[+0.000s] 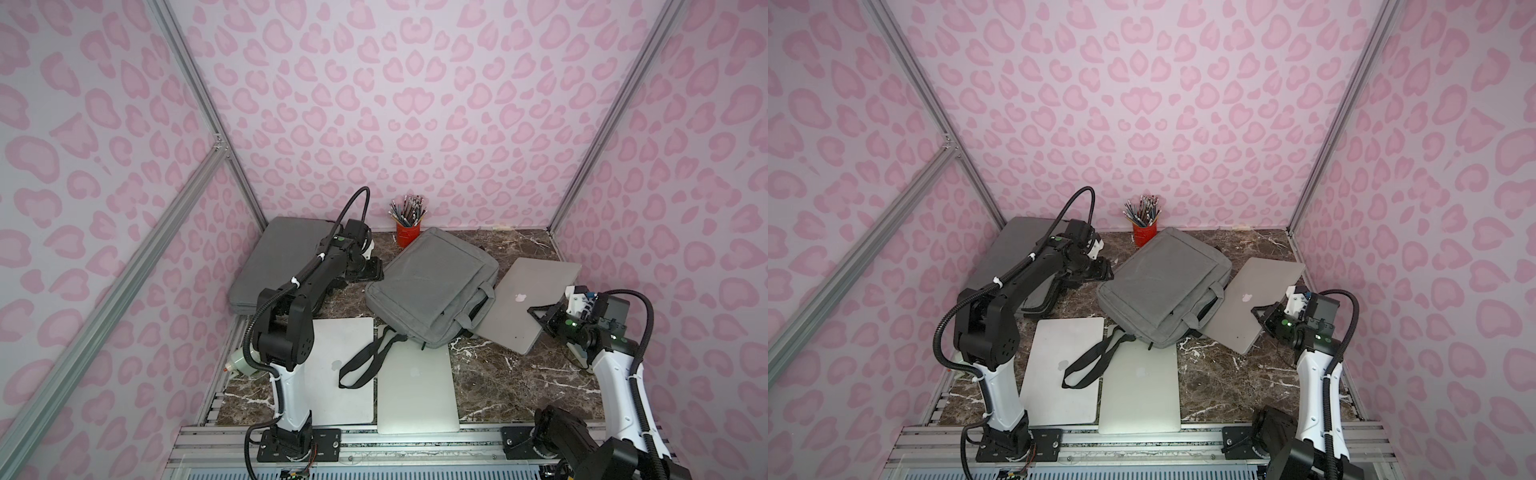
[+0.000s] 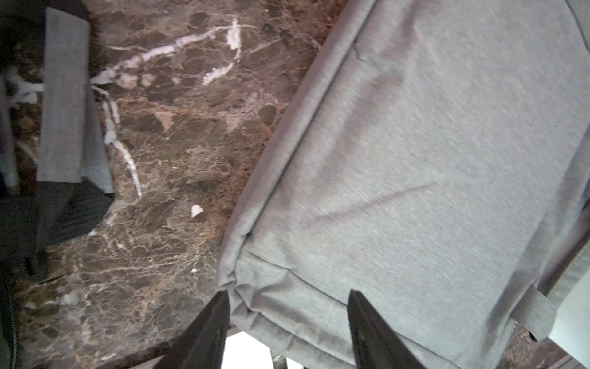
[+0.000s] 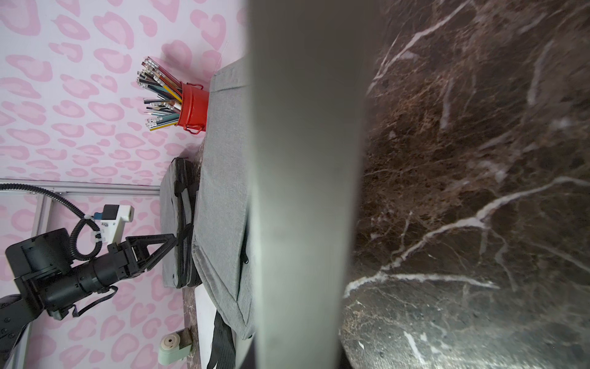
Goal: Open the zippered laptop bag and take out the laptop
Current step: Pick up the zippered laptop bag from the center of the board.
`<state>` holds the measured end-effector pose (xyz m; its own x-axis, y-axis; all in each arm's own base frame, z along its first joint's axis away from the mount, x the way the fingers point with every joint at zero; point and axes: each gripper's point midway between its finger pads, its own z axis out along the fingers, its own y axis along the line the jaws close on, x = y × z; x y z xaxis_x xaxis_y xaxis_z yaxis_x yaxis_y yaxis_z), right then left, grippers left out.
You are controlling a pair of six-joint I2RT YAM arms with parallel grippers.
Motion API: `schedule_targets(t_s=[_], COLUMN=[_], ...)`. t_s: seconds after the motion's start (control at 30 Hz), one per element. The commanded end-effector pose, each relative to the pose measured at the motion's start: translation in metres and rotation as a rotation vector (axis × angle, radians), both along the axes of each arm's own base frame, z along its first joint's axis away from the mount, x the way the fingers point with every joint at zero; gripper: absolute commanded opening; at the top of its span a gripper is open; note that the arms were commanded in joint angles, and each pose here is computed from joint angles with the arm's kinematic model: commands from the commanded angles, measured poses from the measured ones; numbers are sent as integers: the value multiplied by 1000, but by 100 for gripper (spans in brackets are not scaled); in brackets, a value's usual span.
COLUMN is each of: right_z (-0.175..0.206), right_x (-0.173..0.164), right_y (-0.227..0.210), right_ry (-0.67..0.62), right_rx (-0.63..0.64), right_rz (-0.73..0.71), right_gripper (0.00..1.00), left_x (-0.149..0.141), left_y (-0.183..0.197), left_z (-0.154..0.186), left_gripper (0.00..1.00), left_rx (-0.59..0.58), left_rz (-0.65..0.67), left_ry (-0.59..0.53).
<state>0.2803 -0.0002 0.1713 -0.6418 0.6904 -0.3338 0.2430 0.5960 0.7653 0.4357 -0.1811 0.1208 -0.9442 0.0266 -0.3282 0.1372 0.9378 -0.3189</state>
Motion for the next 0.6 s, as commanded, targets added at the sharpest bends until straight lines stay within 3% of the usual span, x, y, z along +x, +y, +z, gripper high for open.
schedule_targets(t_s=[0.0,0.13,0.33,0.57], right_z=[21,18,15,13], right_x=[11,11,12,13], right_y=[7,9,10,10], right_ry=[-136,-132,-128,-123], right_rx=[9,17,28,30], right_rz=[67,70,75,74], right_gripper=[0,0,0,0], left_x=[11,9,3,-10], left_y=[-6,11,6,5], left_z=[-8,-30,-49,-75], left_gripper=[63,63,63,59], left_rx=[-82,-19,-95,-106], left_rz=[19,47,65,72], left_ry=[-7,27,77,140])
